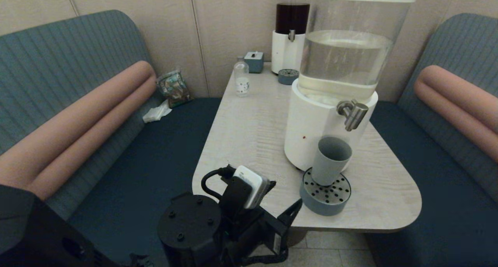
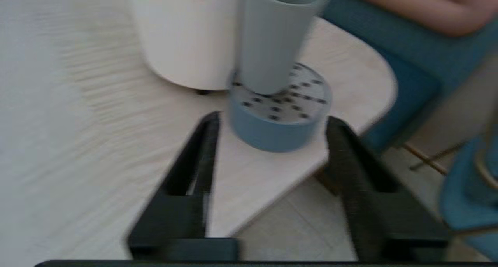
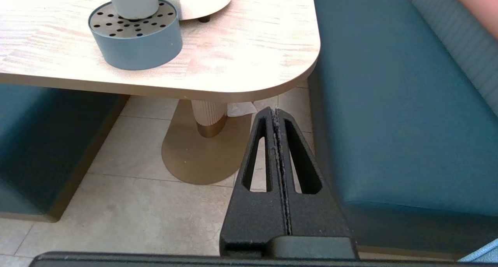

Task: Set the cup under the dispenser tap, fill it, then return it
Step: Place the cup next to the water dispenser

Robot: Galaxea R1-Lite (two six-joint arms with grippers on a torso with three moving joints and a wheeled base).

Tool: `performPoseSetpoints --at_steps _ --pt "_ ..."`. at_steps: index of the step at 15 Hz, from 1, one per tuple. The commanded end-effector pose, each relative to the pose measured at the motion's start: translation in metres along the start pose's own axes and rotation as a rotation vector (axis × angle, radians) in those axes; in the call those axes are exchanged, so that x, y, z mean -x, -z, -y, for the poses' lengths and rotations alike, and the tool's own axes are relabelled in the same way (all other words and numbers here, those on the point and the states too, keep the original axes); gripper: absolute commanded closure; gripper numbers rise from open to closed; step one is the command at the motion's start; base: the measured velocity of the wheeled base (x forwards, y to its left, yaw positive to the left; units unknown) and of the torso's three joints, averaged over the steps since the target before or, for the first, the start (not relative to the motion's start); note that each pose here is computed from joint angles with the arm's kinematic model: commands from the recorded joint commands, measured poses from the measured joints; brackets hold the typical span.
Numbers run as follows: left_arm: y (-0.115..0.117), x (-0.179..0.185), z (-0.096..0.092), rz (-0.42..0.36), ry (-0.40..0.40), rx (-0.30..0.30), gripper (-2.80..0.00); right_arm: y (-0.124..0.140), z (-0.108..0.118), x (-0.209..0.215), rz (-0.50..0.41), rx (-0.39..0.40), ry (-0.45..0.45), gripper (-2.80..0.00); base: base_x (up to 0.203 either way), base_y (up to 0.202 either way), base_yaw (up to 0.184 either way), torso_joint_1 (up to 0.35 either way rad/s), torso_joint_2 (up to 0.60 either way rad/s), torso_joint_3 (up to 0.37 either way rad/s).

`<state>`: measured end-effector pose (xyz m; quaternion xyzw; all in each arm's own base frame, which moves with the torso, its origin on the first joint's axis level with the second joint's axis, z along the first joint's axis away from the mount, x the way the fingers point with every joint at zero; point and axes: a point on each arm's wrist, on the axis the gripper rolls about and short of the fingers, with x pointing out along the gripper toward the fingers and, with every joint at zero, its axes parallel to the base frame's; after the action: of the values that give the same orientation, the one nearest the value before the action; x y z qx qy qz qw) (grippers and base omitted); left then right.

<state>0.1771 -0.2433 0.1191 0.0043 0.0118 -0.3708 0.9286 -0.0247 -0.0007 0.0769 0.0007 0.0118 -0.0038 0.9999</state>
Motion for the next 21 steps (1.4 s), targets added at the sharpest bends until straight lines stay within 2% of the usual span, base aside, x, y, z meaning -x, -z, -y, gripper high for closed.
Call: performPoseSetpoints --at_steps 1,7,9,11,12,16,21 --pt "-0.005 0.008 0.009 0.016 0.026 0.004 -2.8 0.0 0.0 0.0 0.001 0.0 0.0 0.0 0.0 0.0 0.0 0.0 0.0 0.0" --pt "-0.006 -0.005 0.021 0.04 0.021 0.012 -2.8 0.0 0.0 0.0 0.002 0.0 0.0 0.0 0.0 0.0 0.0 0.0 0.0 0.0" --pt "0.002 -0.007 0.028 0.017 0.042 0.005 -2.8 0.0 0.0 0.0 0.002 0.0 0.0 0.0 0.0 0.0 0.0 0.0 0.0 0.0" --pt "0.013 -0.011 0.031 -0.006 0.05 -0.016 -2.8 0.0 0.0 0.0 0.002 0.0 0.0 0.0 0.0 0.0 0.0 0.0 0.0 0.0" --pt "0.016 -0.012 0.034 0.006 0.057 -0.022 -2.8 0.0 0.0 0.0 0.002 0.0 0.0 0.0 0.0 0.0 0.0 0.0 0.0 0.0" --pt "0.038 -0.016 0.04 -0.014 0.072 -0.113 -2.8 0.0 0.0 0.0 0.002 0.0 0.0 0.0 0.0 0.0 0.0 0.0 0.0 0.0" --pt "0.036 -0.026 0.043 0.013 0.076 -0.106 -2.8 0.0 0.0 0.0 0.001 0.0 0.0 0.0 0.0 0.0 0.0 0.0 0.0 0.0"
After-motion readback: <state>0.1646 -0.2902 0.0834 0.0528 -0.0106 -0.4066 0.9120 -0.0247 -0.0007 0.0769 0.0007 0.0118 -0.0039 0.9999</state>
